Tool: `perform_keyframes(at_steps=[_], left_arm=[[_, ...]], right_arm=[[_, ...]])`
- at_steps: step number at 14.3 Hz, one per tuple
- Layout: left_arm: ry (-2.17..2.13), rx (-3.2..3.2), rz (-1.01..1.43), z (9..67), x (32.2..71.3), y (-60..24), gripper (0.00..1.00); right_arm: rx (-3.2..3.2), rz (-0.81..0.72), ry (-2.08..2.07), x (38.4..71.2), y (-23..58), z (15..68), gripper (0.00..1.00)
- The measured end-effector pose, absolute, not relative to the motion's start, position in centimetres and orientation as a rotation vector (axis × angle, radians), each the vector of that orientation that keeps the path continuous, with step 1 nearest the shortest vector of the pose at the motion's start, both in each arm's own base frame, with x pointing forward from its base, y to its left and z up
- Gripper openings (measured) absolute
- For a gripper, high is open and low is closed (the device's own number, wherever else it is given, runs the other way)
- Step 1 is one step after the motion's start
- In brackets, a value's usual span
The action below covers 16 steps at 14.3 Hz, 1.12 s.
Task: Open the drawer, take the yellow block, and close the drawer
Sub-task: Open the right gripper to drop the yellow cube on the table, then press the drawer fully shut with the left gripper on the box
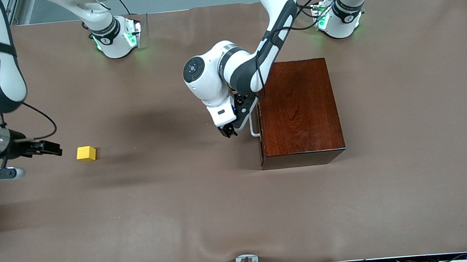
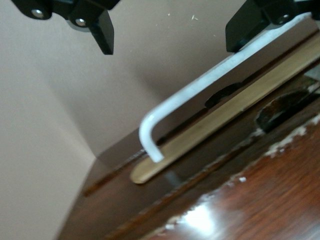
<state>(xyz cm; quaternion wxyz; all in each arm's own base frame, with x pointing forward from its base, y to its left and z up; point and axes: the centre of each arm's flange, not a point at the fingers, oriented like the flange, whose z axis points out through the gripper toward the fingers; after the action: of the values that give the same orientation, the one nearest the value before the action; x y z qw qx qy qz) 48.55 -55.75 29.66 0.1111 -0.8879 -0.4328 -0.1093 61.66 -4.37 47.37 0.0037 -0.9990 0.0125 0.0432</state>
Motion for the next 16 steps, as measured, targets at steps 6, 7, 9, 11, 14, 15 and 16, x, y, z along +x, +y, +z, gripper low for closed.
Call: perform_keyframes(at_steps=[6, 7, 9, 11, 14, 15, 16], left_arm=[[-0.935, -2.903, -0.376, 47.7, 52.3, -50.1, 1.00], [-0.906, -2.942, -0.388, 51.0, 52.9, -48.2, 1.00], [-0.854, -2.995, -0.393, 56.1, 53.8, -44.1, 1.00], [-0.747, -3.014, -0.363, 59.0, 54.6, -39.7, 1.00], [-0.585, -3.035, -0.276, 62.2, 56.0, -32.1, 1.00], [-0.537, -3.042, -0.249, 63.1, 56.2, -29.5, 1.00], [-0.485, -3.049, -0.229, 64.1, 56.4, -27.0, 1.00]], right_arm=[[-3.137, 0.075, -0.034, 61.0, -1.5, 54.3, 1.00], [-3.137, 0.062, -0.035, 60.6, -1.4, 55.4, 1.00], [-3.138, 0.046, -0.037, 59.5, -1.3, 57.4, 1.00], [-3.140, 0.021, -0.043, 58.3, -1.1, 59.5, 1.00], [-3.141, -0.033, -0.045, 56.5, -1.0, 62.5, 1.00], [-3.141, -0.042, -0.045, 56.1, -1.0, 63.2, 1.00], [-3.142, -0.044, -0.044, 55.7, -1.0, 63.6, 1.00]])
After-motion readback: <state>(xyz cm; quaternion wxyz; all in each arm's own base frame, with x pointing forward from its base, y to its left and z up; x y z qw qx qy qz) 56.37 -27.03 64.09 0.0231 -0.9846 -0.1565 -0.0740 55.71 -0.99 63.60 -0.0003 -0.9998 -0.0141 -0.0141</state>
